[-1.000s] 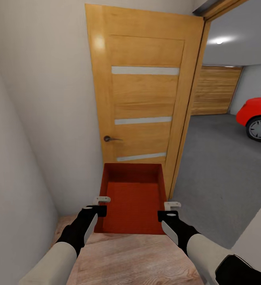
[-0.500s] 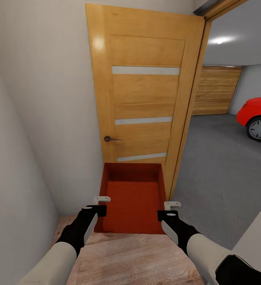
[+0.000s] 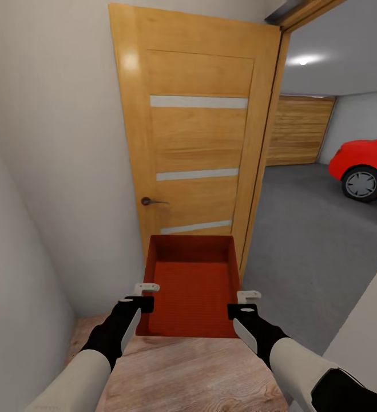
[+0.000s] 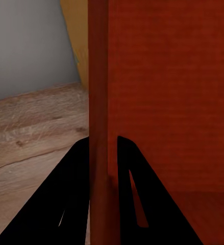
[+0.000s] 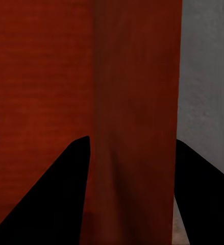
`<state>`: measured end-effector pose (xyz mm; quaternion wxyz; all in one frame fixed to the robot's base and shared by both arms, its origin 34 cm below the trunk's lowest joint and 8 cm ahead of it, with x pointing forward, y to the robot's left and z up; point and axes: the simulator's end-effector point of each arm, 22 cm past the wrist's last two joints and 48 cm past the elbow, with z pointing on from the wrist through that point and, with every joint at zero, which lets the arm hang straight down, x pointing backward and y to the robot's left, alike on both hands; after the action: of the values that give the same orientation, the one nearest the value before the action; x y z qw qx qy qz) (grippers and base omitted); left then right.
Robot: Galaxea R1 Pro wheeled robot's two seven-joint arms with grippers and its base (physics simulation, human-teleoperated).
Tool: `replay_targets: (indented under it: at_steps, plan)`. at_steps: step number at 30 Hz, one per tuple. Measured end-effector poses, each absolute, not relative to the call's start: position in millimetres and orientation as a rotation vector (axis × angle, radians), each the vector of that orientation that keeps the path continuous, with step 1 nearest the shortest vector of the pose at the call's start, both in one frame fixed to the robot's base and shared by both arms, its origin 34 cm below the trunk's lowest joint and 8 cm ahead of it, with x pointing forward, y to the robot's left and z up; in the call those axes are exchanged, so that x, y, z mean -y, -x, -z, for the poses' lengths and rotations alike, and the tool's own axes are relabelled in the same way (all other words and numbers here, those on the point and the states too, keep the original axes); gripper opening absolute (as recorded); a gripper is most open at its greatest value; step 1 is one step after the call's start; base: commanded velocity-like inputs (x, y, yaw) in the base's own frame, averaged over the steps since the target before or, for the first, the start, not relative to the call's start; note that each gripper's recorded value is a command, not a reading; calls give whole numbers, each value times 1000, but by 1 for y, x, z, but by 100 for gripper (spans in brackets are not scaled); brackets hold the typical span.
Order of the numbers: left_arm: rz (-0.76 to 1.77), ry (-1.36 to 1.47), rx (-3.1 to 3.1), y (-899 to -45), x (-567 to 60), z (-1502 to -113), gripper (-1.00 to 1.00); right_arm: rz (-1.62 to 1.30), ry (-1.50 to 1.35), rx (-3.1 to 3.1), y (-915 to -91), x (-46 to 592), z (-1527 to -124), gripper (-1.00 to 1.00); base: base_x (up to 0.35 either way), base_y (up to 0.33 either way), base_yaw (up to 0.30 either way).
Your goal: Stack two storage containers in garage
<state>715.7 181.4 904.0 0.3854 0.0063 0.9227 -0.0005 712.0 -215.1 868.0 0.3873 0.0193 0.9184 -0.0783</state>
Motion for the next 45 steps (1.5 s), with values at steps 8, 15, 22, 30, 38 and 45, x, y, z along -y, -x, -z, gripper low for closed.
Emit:
replay_targets:
  at_steps: [8, 15, 22, 30, 38, 45]
  plan:
    - [1, -15, -2349, -716, -181, -904, -100, 200, -49, -2336, -712, 215, -868, -100, 0, 0, -248]
    - [1, -16, -2352, -715, -181, -904, -100, 199, -50, -2338, -712, 215, -868, -100, 17, 40, -246]
    - [1, -16, -2353, -715, -181, -903, -100, 199, -50, -2339, -711, 215, -867, -100, 126, 246, -50]
    - [1, -15, -2350, -716, -181, -904, -100, 200, -48, -2337, -712, 215, -868, -100, 43, 62, -188]
    - [1, -14, -2348, -716, -181, -905, -100, 200, -47, -2335, -713, 215, -869, -100, 1, 2, -257]
    - [1, -14, -2347, -716, -181, -905, -100, 200, -47, -2334, -713, 215, -869, -100, 0, 0, -259]
